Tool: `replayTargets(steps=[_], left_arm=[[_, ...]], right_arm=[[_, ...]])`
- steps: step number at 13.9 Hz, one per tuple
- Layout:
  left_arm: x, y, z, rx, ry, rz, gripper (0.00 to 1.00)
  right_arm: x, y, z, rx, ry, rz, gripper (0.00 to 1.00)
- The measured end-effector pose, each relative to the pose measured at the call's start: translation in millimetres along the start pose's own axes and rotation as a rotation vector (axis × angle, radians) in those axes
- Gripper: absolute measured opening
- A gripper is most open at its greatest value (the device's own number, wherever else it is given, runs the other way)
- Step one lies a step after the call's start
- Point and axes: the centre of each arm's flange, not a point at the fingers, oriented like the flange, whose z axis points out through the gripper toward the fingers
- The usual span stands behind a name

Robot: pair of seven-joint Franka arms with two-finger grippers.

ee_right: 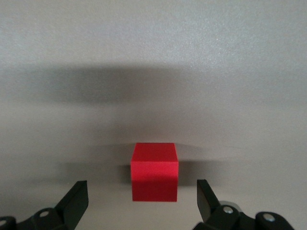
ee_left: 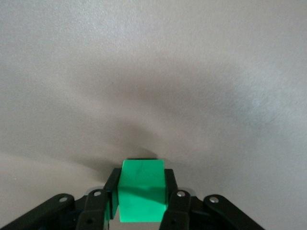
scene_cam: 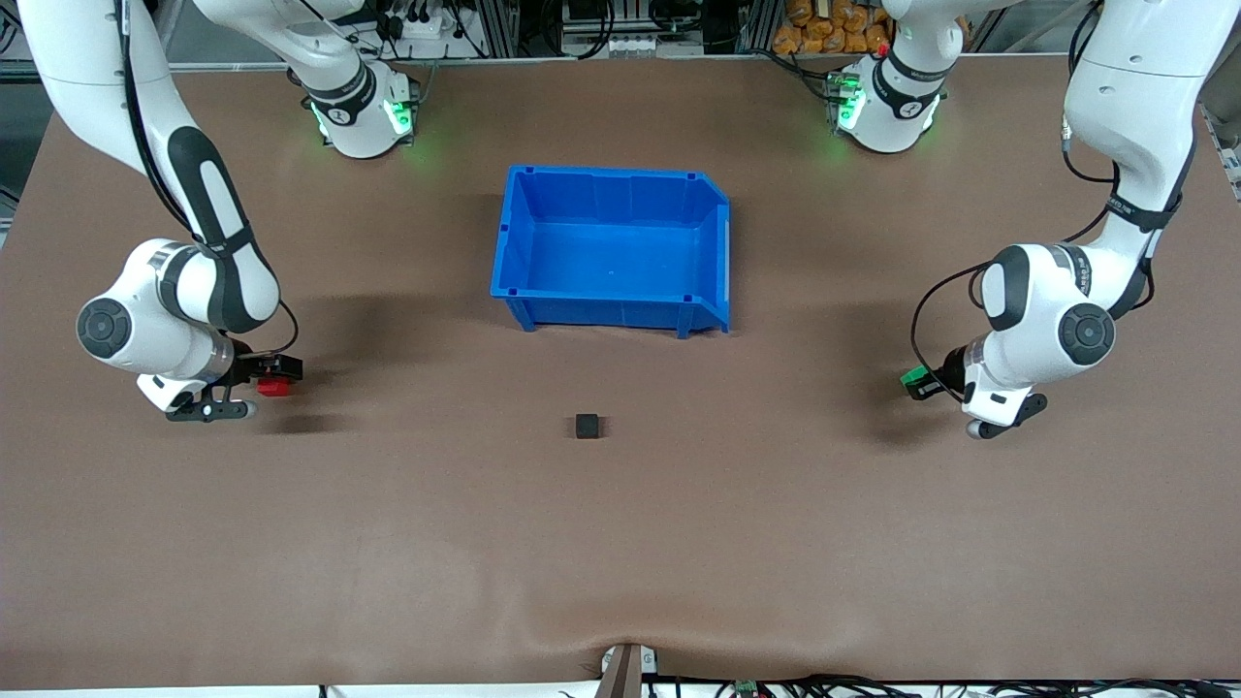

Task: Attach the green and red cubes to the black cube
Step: 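Close the right gripper on the red cube while the left gripper grasps green, then carry the red cube with the right gripper while the left gripper carries green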

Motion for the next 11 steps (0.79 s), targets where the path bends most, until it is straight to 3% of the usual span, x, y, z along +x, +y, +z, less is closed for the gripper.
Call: replayTargets(steps=[8,10,11], left_arm=[[-24,66,-12,-0.016,0.028,-0.184,0.40],[-31,79,-12,-0.017,0.031,-0.204,0.40],[-35,85,-13,-0.019,0.033,-0.215,0.40]], right_arm=[[2,3,13,-0.017,0.017,0.002,1.00],[2,3,12,-0.018,0.018,0.001,0.94],[2,3,12,-0.018,0.018,-0.001,0.86]])
